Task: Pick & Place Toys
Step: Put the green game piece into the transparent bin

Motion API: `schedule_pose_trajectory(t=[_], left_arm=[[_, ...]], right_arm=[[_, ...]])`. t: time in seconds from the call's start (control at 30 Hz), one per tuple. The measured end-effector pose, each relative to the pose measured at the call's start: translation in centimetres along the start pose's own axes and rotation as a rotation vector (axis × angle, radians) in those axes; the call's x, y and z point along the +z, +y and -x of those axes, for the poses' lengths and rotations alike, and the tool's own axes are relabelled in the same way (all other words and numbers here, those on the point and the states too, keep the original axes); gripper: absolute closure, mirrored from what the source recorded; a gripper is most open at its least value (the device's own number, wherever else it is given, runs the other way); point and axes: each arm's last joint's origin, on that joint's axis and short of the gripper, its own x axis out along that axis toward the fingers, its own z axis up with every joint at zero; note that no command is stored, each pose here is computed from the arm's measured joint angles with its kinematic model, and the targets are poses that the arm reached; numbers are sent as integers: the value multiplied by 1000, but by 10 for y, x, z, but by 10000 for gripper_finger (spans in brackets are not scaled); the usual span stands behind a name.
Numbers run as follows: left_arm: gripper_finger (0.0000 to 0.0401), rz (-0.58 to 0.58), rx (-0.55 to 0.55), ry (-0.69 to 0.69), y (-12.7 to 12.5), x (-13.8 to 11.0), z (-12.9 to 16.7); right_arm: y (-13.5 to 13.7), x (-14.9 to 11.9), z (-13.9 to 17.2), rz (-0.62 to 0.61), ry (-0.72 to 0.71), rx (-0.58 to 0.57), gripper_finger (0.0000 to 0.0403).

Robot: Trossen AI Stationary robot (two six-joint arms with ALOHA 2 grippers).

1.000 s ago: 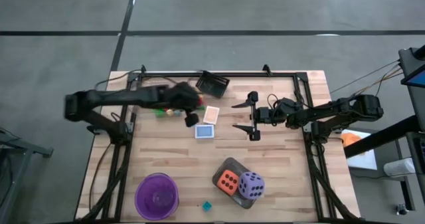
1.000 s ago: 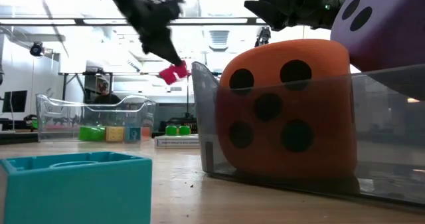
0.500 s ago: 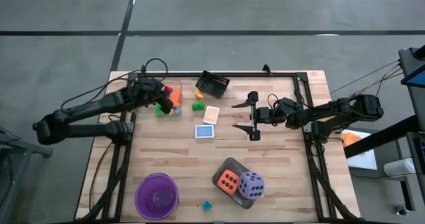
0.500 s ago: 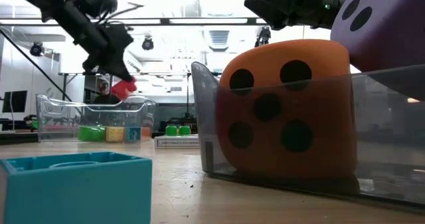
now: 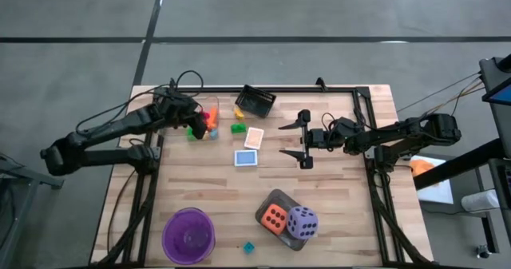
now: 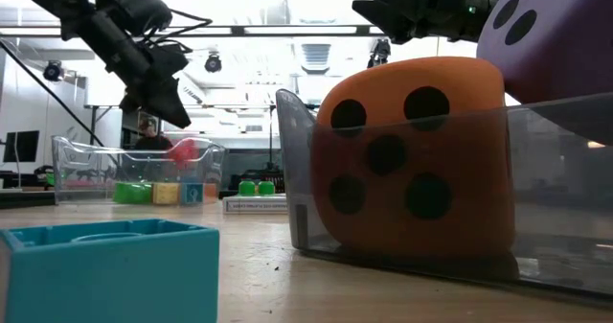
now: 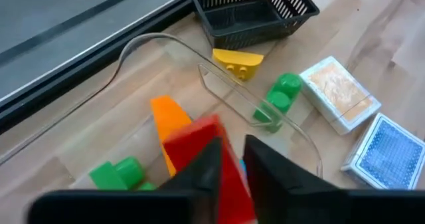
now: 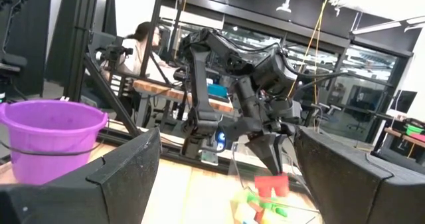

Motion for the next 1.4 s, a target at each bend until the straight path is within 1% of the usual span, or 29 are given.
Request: schedule_pose_trajectory(t=[0.2,0.27,0.37,0.47,0.63,0.8,0.97,1.23,1.4], left_arm=[[206,-22,-2,0,0,1,0],[170,-24,-19,-3,-1,3,2],[127,-36,-63,-47,-5,13,7],[101,-79,-111,-91,-14,23,10],[88,-159,-181,-70,-37,36,4],[87,-232,-217,9,-62,48,-19],[87,-290,-201,113,-78,62,-51],[87,-360,-115,341,-93,76,-104],[87,-396,-105,403,-99,78,-130]], right_arm=[[0,0,0,0,1,0,64],[0,0,0,0,1,0,64],[0,0,0,0,1,0,64],[0,0,0,2,1,0,64],[0,0,0,4,1,1,64],[0,0,0,6,1,1,64],[0,-1,0,12,6,2,64],[1,-2,0,20,20,5,64],[1,-3,0,26,24,6,64]])
